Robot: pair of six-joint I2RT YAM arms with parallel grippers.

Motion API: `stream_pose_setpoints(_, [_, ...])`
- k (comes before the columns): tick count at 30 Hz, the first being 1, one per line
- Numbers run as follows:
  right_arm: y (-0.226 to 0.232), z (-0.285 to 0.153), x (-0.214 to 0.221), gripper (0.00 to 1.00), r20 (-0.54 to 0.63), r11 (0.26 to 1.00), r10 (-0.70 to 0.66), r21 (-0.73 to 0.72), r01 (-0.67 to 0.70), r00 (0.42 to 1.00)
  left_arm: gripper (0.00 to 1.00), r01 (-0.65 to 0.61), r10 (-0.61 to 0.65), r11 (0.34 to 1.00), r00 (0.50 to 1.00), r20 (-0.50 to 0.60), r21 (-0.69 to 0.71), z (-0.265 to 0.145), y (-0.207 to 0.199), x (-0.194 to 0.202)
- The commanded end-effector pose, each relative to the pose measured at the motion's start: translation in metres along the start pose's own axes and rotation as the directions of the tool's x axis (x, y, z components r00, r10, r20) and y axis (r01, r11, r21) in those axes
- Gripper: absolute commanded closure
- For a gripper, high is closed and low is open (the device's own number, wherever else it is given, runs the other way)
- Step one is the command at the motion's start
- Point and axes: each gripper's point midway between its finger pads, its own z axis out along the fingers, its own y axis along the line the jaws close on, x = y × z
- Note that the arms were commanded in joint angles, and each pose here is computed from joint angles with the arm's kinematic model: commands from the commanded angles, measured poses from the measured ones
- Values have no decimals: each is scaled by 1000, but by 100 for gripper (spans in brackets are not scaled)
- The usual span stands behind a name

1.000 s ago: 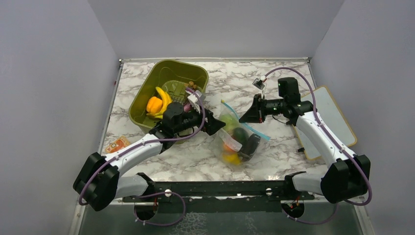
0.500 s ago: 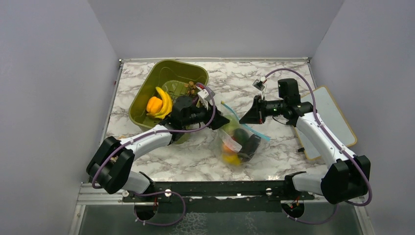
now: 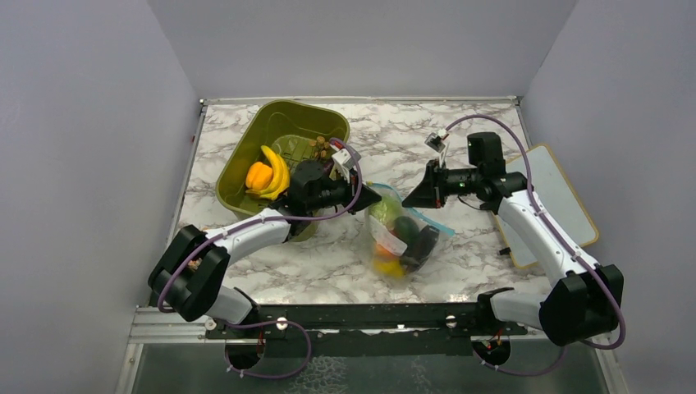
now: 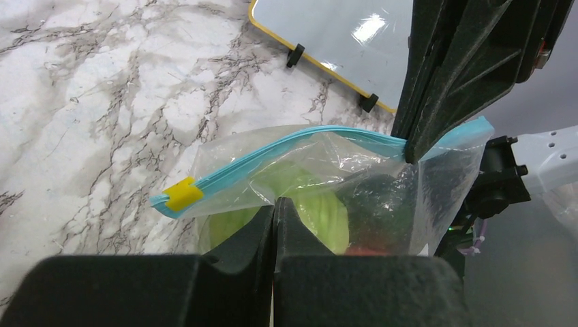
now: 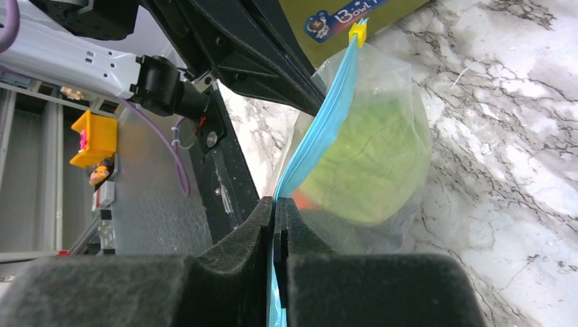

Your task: Open the zip-top bag and remove the fake food

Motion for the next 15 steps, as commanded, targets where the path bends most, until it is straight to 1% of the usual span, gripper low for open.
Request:
stream_pose_setpoints(1, [2,-6,-7,90,21,998,-28,62,26,999,100,2,-4,999,999,45,49,-2,-15,-16])
stream_pose_setpoints(4, [0,-10,-14,74,23,994,-38,105,35,999,100,-24,22,999,997,79,31,-11,-20,-22])
stream_pose_setpoints(7, [1,-14,-28,60,27,990,-54,129,50,998,100,-100,97,995,987,129,15,-23,-33,-28])
stream_pose_setpoints(11, [5,-14,-45,55,25,989,-83,128,80,996,100,-183,182,983,969,165,-10,-36,-48,-24])
stream_pose_setpoints(15, [3,0,-49,53,-11,982,-120,143,120,993,100,-199,196,980,965,173,-2,-44,-57,-17])
